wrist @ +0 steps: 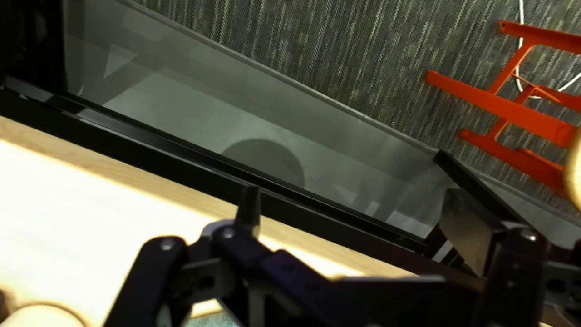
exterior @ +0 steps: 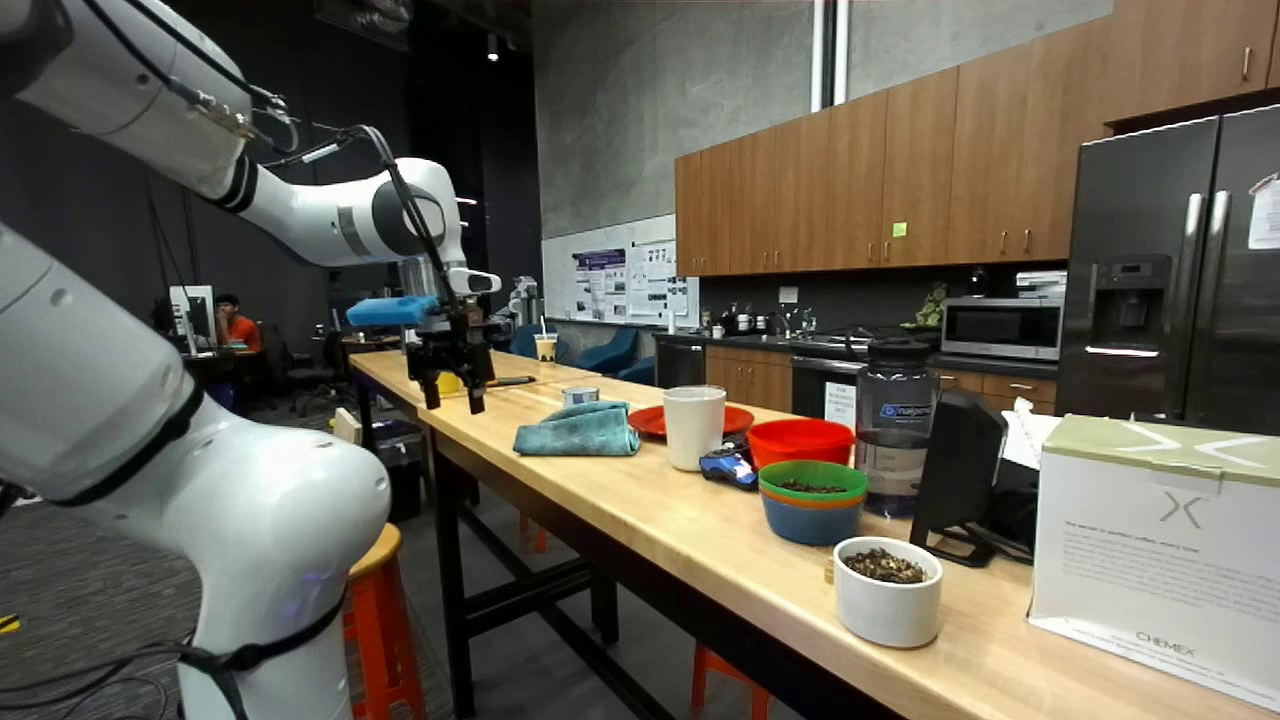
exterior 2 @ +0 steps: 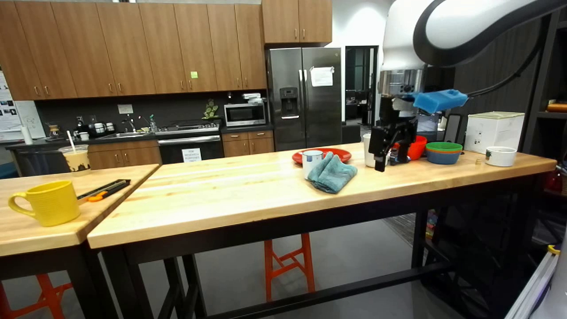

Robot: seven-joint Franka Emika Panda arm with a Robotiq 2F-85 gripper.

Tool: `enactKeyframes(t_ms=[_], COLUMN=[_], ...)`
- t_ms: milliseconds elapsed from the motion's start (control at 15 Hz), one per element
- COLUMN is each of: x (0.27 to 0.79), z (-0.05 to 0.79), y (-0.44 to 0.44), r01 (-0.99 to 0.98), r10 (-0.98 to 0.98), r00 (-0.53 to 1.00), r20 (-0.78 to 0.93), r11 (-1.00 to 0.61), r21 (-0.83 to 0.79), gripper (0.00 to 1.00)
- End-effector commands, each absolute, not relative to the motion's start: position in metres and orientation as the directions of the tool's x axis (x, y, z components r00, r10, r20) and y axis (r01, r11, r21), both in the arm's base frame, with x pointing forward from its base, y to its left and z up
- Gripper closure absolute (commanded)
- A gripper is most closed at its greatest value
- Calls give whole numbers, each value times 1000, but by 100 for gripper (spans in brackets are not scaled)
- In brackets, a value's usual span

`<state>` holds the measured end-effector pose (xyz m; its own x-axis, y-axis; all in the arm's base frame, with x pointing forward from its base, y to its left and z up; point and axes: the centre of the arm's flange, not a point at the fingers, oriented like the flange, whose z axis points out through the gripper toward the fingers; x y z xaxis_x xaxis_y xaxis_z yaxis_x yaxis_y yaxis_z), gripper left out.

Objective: Lift the towel from the table, move the cup to the left and then unfold the towel

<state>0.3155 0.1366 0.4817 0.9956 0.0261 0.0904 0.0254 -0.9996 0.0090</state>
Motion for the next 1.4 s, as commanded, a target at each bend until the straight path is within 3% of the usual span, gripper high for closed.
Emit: enactKeyframes(t_ms=[0, 1333], x=[347, 415], z=[473, 456], y=[152, 180], r01=[84, 258], r10=[82, 270], r00=[991, 933], r20=[104, 237], r11=[-996, -963], r21=[-11, 80], gripper=[0, 0])
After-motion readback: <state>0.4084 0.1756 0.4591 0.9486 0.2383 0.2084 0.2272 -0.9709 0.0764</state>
